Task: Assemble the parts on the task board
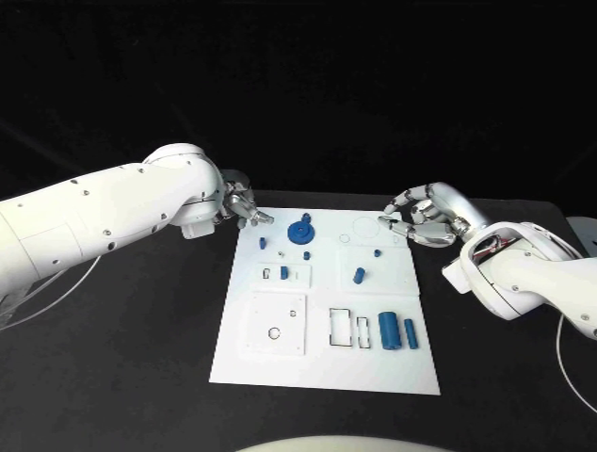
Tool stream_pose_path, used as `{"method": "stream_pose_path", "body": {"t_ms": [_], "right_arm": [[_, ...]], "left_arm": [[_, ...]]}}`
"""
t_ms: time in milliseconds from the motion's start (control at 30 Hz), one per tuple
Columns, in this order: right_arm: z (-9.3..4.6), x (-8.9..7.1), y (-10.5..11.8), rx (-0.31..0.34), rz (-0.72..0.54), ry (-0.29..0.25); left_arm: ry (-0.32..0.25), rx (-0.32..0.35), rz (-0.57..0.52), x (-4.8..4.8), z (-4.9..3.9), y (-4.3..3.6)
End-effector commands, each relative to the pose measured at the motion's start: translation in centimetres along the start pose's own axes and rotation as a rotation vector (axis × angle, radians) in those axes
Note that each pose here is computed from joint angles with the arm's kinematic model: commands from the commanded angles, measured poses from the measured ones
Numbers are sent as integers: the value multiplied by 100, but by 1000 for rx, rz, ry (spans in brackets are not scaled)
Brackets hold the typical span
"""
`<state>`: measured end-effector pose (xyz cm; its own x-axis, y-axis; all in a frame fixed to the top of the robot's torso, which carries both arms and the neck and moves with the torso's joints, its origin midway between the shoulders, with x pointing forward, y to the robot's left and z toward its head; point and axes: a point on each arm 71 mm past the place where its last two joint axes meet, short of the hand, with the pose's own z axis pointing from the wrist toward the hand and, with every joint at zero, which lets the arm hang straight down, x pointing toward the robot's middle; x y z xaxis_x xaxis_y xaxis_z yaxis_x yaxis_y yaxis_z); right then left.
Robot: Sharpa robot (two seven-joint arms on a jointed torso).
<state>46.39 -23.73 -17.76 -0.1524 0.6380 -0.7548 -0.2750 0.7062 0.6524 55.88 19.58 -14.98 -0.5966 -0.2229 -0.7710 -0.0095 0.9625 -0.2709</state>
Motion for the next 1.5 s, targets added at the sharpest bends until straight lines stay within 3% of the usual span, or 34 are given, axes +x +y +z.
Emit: {"method": "stream_pose_path", "body": {"t_ms": [33, 367, 933, 1500], "right_arm": [[0, 9, 11, -14, -7, 4], [5, 19, 19, -17, -7, 5], [7, 25, 28, -19, -5, 5], [9, 30, 34, -21, -5, 6]], "left_arm": [[47, -16, 79, 35, 32, -10], [103, -37, 111, 118, 135, -58], [150, -47, 135, 177, 173, -76], [132, -45, 127, 203, 202, -101]]}}
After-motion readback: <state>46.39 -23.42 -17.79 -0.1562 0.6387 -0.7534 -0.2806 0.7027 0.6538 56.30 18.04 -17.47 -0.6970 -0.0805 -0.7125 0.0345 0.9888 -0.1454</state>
